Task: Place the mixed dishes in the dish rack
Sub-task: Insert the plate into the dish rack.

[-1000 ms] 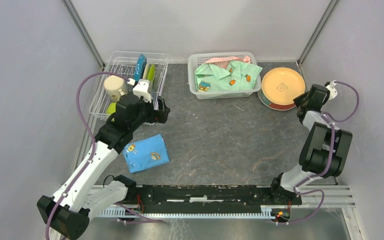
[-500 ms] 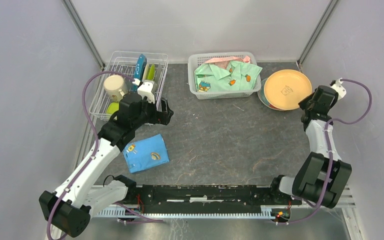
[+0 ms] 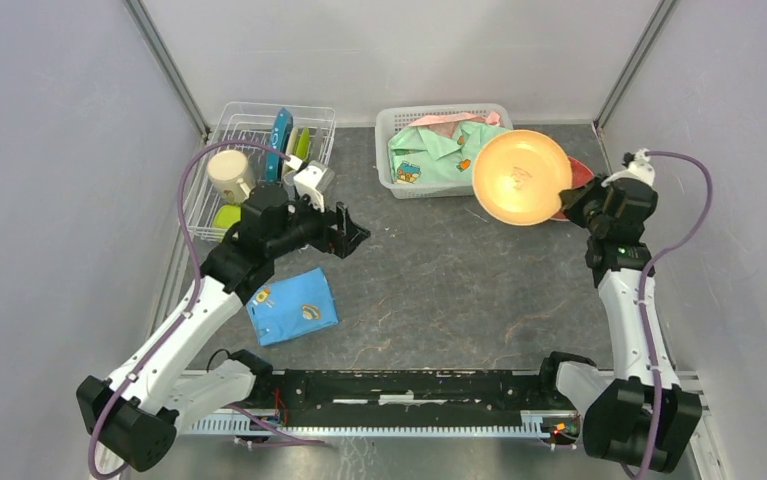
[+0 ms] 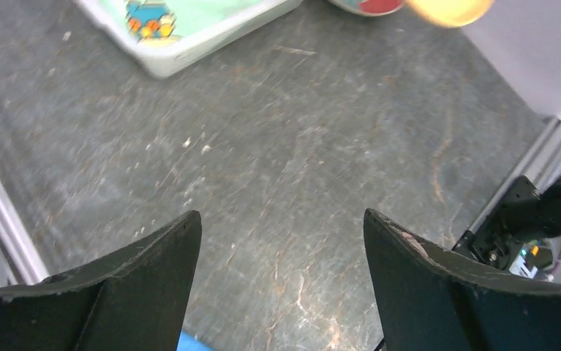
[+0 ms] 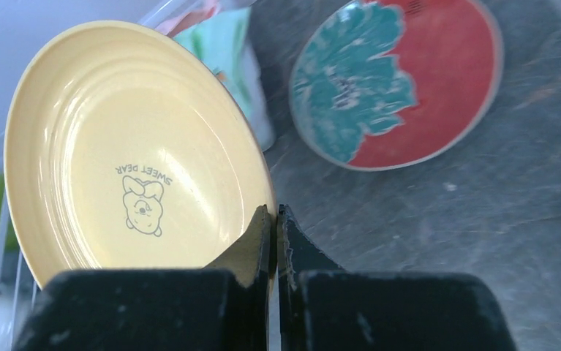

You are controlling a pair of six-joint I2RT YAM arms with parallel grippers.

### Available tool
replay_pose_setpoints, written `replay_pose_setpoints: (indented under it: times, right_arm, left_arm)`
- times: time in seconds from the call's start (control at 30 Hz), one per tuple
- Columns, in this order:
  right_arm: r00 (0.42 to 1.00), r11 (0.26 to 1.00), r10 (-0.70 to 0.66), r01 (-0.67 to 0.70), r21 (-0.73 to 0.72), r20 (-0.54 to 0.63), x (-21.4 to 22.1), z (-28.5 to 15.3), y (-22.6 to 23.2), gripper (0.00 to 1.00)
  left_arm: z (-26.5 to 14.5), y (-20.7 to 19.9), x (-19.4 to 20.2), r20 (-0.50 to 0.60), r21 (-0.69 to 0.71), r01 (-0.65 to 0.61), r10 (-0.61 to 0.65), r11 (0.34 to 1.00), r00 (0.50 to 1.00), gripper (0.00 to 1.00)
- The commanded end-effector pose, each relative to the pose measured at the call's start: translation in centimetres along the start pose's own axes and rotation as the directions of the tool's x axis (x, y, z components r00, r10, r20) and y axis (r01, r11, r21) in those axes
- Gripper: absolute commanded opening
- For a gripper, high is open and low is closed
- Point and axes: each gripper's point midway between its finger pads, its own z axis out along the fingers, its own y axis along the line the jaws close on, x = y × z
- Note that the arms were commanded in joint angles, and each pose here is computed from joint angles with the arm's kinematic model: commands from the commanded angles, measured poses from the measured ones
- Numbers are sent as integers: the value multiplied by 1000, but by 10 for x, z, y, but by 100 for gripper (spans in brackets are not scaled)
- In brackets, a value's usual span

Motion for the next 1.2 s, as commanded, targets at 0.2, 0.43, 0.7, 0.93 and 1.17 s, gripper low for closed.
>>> replay_pose_setpoints:
  times: [0.2,0.43,0.7,0.93,1.17]
  right_arm:
    - [983,937,-83,21,-348,-164,77,-28,108,0]
    - [959,876,-123,-16,-482,-255,117,-49,151,0]
    - [958,845,-132,-25,-534,-253,118,-57,168,0]
    - [953,835,-136,-36,-548,-270,120,-58,172,0]
    - [955,816,-124,-57,-575,-270,118,-62,178,0]
  left_arm:
    - [5,-80,-28,236,239,-526,477,816,847,85]
    - [10,-124,-9,324,250,-785,715,567,620,71]
    - [36,-142,15,280,233,-908,869,349,407,67]
    - [56,-152,34,228,289,-915,909,280,350,53]
    - [75,-140,50,154,285,-927,943,243,295,55]
